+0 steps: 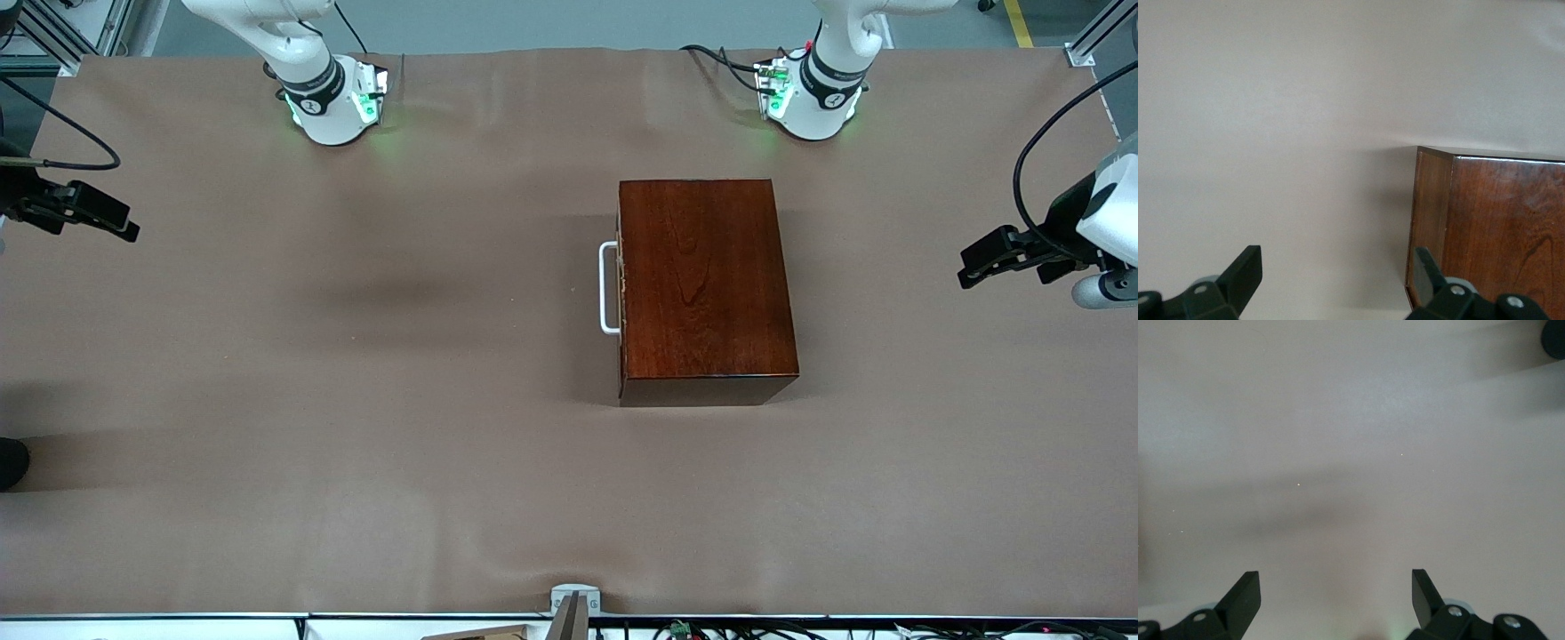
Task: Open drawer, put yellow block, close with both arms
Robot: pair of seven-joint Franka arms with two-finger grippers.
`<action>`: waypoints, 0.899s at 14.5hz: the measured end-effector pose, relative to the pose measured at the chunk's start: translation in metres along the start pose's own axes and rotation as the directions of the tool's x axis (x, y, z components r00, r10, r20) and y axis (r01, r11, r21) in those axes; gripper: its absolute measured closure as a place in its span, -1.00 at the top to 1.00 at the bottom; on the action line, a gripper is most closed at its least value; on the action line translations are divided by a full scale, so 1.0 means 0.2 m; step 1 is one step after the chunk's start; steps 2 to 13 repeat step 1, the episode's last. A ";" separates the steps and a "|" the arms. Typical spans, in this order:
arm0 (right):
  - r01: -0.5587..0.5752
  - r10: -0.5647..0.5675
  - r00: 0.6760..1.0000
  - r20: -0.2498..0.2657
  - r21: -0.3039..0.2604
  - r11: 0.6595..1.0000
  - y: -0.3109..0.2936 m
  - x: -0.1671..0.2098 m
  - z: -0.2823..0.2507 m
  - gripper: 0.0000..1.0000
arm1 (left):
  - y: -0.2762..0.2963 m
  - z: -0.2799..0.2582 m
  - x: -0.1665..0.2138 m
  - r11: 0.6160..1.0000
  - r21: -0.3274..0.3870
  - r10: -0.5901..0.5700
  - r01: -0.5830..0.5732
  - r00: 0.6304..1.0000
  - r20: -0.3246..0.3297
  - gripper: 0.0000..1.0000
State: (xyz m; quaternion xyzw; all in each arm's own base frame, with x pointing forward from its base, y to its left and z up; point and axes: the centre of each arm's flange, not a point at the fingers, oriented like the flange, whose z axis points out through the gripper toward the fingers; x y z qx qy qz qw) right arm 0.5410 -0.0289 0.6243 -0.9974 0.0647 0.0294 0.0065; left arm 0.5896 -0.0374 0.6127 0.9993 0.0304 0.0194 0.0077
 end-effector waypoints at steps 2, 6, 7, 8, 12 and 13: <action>-0.004 0.004 1.000 0.000 0.000 1.000 0.01 0.00 0.00 1.00 | 0.00 0.00 0.00 1.000 0.000 0.000 0.000 1.000 0.000 1.00; -0.004 0.004 1.000 0.000 0.000 1.000 0.01 0.00 0.00 1.00 | 0.00 0.00 0.00 1.000 0.000 0.000 0.000 1.000 0.000 1.00; -0.004 0.004 1.000 0.000 0.000 1.000 0.01 0.00 0.00 1.00 | 0.00 0.00 0.00 1.000 0.000 0.000 0.000 1.000 0.000 1.00; -0.004 0.004 1.000 0.000 0.000 1.000 0.01 0.00 0.00 1.00 | 0.00 0.00 0.00 1.000 0.000 0.000 0.000 1.000 0.000 1.00; -0.004 0.004 1.000 0.000 0.000 1.000 0.01 0.00 0.00 1.00 | 0.00 0.00 0.00 1.000 0.000 0.000 0.000 1.000 0.000 1.00; -0.004 0.004 1.000 0.000 0.000 1.000 0.01 0.00 0.00 1.00 | 0.00 0.00 0.00 1.000 0.000 0.000 0.000 1.000 0.000 1.00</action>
